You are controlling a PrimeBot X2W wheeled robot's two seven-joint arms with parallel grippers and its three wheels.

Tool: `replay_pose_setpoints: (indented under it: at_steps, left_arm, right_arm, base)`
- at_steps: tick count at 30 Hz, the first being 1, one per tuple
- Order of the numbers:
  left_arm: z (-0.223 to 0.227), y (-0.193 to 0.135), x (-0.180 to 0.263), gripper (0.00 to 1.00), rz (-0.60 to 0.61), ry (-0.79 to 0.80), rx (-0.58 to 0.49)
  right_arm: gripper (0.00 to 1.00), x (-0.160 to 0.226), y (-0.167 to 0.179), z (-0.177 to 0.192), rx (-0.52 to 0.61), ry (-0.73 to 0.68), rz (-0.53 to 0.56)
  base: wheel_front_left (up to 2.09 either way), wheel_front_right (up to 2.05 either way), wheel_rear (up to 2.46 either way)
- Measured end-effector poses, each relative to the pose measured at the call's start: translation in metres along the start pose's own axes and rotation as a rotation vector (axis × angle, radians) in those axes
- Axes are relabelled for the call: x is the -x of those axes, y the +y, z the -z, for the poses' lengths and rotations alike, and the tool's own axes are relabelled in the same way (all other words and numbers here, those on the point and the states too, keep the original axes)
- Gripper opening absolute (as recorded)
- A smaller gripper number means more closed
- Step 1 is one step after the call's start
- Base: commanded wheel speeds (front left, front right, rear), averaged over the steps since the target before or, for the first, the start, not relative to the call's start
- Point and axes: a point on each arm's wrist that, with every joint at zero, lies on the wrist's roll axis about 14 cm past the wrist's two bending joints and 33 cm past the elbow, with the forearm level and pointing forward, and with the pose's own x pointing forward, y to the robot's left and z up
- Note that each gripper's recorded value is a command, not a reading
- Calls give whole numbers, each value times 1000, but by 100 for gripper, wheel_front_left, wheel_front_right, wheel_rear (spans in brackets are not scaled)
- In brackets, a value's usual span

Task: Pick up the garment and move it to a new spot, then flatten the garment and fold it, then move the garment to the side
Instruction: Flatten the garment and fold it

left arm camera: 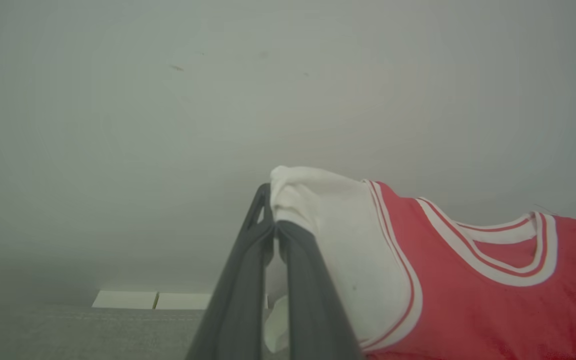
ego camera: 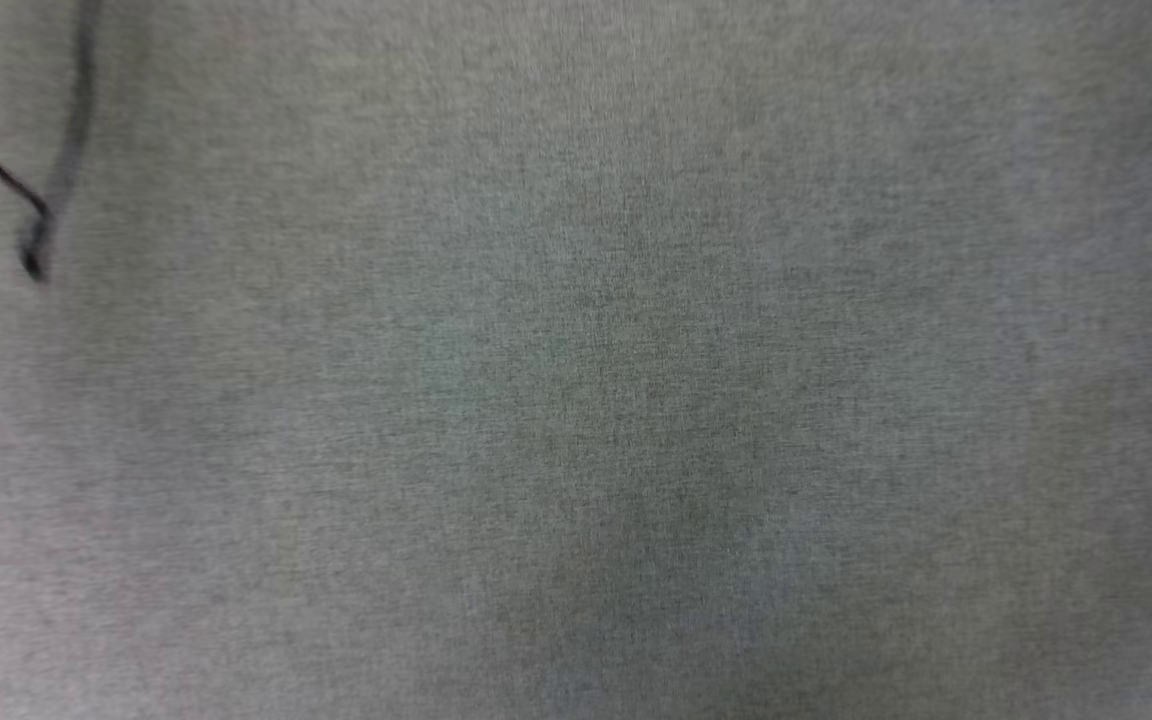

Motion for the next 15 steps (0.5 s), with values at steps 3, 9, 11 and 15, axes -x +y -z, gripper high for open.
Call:
replay_pose_setpoints:
  at_steps: [3, 9, 11, 15]
  left_arm:
    - [25, 5, 33, 0, -16, 62, 25]
    - [46, 6, 105, 0, -46, 128, 72]
    - [46, 9, 131, 0, -68, 138, 88]
    - [42, 11, 183, 0, -102, 142, 100]
  right_arm:
    - [0, 26, 9, 30, -34, 57, -17]
    - [0, 91, 20, 64, -93, 117, -28]
    - [0, 115, 25, 70, -116, 134, -29]
    - [0, 160, 25, 75, -149, 142, -11]
  base:
    - [0, 0, 0]
    - [0, 0, 0]
    - [0, 0, 0]
    - [0, 0, 0]
